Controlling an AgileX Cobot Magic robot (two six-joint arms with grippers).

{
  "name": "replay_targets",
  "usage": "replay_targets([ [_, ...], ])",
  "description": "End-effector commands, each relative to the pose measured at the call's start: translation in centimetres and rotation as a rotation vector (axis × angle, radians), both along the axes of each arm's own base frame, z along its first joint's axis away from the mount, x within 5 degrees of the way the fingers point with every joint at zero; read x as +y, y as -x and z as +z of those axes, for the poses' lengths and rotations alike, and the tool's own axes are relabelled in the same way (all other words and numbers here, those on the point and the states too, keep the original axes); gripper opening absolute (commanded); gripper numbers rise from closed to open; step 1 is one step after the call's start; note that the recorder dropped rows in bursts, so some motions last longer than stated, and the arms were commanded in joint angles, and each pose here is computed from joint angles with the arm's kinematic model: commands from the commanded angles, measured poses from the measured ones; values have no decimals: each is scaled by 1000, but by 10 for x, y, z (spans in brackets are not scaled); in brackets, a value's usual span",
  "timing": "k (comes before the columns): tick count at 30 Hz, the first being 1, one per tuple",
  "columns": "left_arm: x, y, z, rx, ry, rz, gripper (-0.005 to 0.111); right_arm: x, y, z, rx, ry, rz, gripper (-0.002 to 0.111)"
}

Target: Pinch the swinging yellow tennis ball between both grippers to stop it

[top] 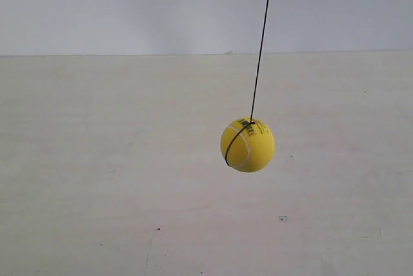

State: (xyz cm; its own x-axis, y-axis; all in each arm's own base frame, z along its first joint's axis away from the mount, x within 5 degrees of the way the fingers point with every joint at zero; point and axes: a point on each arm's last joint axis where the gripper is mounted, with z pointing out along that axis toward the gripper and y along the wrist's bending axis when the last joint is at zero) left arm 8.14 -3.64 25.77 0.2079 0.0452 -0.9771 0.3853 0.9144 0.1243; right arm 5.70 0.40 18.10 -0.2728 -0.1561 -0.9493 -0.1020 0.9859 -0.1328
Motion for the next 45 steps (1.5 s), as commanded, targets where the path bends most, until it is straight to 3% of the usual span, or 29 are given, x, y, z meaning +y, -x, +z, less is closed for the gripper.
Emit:
replay_targets([
  [1, 0, 1, 0, -5, 1, 0, 5, 0, 0, 1, -7, 2, -3, 0],
  [9, 1, 0, -4, 29, -32, 15, 5, 0, 0, 1, -7, 2, -3, 0],
  [22, 29, -2, -34, 328, -18, 327, 5, 0, 0, 1, -15, 1, -3, 0],
  [25, 33, 6, -47, 318, 4, 370, 5, 0, 0, 1, -15, 1, -3, 0],
  [29, 35, 18, -56, 253, 29, 389, 5, 0, 0, 1, -15, 1, -3, 0],
  [39, 34, 27, -72, 406, -5, 395, 5, 0, 0, 1, -15, 1, -3, 0],
  [45, 34, 27, -73, 417, -10, 394, 5, 0, 0, 1, -15, 1, -3, 0],
])
